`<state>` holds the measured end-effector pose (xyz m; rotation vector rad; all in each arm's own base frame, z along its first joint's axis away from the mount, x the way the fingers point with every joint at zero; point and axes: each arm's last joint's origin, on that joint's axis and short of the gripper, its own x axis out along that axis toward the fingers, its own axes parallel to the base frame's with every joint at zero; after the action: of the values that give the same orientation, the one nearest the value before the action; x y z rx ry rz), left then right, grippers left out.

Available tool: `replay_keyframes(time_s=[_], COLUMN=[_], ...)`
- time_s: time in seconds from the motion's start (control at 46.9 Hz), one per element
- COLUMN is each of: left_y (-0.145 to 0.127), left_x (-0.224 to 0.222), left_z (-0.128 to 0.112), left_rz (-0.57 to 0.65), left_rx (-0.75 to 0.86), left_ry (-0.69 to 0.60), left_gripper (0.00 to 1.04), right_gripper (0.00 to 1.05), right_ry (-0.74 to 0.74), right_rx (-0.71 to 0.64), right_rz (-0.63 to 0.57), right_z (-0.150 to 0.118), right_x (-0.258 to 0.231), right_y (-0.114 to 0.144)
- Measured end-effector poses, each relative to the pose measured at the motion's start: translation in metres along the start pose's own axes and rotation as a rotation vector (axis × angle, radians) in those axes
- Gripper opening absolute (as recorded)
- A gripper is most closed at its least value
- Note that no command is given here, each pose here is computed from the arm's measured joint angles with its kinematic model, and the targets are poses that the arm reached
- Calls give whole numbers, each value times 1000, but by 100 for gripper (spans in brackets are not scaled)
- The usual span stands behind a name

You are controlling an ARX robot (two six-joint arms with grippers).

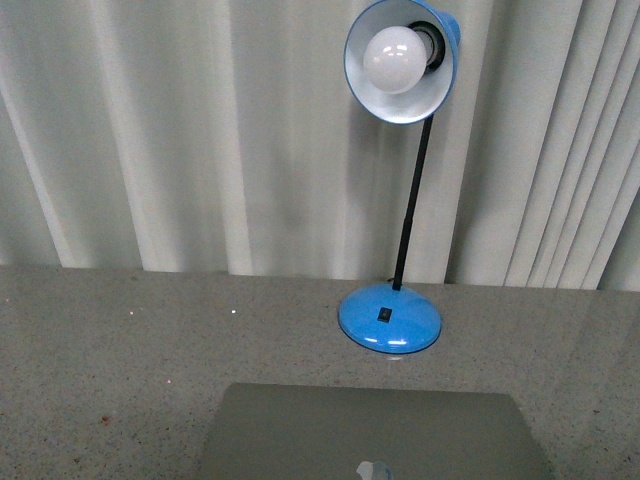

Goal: Close laptop

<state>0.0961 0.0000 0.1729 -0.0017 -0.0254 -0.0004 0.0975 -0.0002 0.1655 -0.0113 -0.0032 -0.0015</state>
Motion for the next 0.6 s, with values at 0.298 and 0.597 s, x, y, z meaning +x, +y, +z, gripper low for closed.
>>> replay_keyframes(time_s=[0.298,0.597], left_y=[0,0], left_x=[0,0], left_z=[0,0], left_rz=[0,0], left_rx=[0,0], left_ry=[0,0], left_gripper=[98,98], right_gripper=[97,97], right_ry=[0,0], right_rx=[0,0], right_rz=[0,0], right_z=[0,0], right_x=[0,0], right_y=[0,0])
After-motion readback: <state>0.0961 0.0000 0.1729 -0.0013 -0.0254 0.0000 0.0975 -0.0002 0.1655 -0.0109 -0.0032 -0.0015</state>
